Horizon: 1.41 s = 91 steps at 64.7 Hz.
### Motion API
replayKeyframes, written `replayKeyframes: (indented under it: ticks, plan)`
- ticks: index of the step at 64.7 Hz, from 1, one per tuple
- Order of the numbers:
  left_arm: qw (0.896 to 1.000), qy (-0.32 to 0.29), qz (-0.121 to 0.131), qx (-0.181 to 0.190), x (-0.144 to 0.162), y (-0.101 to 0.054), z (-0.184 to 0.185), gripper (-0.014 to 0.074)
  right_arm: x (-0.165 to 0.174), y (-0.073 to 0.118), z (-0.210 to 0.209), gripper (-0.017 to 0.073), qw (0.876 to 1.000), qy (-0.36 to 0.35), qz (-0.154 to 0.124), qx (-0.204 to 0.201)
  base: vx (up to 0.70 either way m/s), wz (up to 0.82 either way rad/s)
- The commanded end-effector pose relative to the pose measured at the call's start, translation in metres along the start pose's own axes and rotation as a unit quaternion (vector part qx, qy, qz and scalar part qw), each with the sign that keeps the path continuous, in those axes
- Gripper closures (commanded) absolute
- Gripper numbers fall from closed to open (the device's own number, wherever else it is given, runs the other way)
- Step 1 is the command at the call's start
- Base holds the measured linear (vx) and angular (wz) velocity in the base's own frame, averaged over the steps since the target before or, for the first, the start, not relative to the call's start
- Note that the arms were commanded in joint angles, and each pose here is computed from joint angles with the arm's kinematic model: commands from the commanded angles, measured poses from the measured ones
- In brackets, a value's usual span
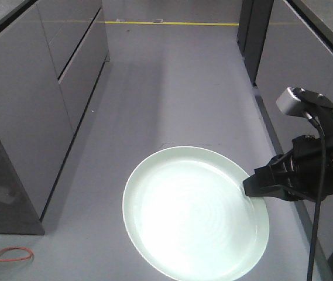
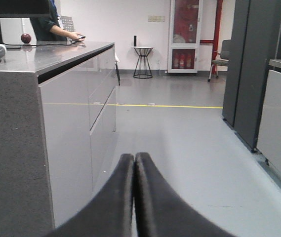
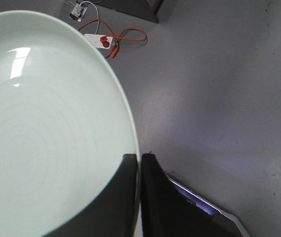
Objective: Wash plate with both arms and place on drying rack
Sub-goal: 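Hold the plate in the right gripper while the base turns away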
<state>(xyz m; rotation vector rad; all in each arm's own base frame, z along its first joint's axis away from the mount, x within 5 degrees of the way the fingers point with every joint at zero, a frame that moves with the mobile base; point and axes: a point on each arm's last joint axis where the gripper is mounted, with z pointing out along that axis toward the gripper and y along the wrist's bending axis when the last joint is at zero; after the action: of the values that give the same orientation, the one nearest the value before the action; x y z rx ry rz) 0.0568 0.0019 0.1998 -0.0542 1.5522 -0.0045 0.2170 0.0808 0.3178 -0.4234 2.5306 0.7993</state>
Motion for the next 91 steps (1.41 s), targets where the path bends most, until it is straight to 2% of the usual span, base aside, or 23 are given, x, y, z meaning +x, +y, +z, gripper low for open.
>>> replayKeyframes:
  ticks: [1,91]
  plan:
    - [0.998,-0.058,-0.006,0.007,-0.0165,-0.0012,-0.0029,0.0600,-0.0062,0.0096,-0.0115,0.0567,0.999,-0.038,-0.008,-0.013,0.11,0.17]
    - [0.998,-0.058,-0.006,0.007,-0.0165,-0.0012,-0.0029,0.0600,-0.0063,0.0096,-0.0115,0.0567,0.999,-0.038,-0.008,-0.013,0.20,0.04]
